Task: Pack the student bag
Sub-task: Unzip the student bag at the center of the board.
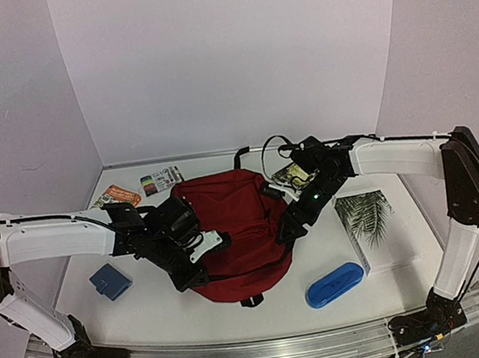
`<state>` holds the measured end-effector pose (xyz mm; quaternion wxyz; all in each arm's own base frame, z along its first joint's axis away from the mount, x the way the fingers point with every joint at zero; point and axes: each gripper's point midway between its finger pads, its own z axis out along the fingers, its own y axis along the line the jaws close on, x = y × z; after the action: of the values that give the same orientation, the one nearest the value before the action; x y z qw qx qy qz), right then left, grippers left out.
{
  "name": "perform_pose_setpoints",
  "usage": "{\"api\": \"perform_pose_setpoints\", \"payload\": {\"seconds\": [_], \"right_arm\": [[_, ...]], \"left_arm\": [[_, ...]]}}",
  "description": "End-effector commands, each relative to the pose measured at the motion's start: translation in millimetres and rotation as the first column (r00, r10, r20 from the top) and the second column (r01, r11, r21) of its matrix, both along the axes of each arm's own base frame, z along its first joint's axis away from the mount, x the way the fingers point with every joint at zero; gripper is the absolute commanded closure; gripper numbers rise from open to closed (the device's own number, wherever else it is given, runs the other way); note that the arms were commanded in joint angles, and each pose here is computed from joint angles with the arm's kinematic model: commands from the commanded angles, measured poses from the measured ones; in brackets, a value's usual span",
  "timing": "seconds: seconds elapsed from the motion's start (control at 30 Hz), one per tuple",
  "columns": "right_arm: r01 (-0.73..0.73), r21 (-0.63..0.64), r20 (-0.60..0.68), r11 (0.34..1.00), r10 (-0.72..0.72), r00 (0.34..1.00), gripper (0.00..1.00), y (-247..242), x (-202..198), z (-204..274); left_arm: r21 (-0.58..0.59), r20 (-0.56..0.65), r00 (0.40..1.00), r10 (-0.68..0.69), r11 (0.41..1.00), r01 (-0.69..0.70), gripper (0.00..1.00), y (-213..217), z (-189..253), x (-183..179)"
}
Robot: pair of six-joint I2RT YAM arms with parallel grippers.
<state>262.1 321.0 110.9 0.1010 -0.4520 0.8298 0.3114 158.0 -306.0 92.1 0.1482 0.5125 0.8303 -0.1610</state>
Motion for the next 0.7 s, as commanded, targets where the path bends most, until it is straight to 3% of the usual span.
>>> {"api": "perform_pose_setpoints", "payload": {"seconds": [0.0, 0.27, 0.5, 0.67], "right_arm": [[-0.022, 0.016, -0.001, 1.000, 0.022, 1.000, 0.22, 1.4, -4.8, 5.3], [-0.020, 0.016, 0.002, 1.000, 0.020, 1.000, 0.23, 1.2, -4.4, 6.8], [0.016, 0.000, 0.099, 1.000, -0.016, 0.995, 0.19, 3.1, 18.3, 23.7], [0.029, 0.015, 0.190, 0.999, -0.032, 0.981, 0.13, 7.7, 37.0, 47.0]], "left_arm": [[-0.091, 0.031, 1.000, 0.002, 0.996, 0.001, 1.00, -9.4, 24.6, 8.1], [-0.151, 0.094, 0.993, 0.075, 0.987, -0.061, 1.00, -2.6, 51.1, 30.4], [-0.212, 0.209, 0.947, 0.242, 0.957, -0.197, 1.00, 7.4, 84.9, 88.9], [-0.273, 0.196, 0.915, 0.353, 0.916, -0.295, 1.00, 19.5, 106.5, 135.3]]}}
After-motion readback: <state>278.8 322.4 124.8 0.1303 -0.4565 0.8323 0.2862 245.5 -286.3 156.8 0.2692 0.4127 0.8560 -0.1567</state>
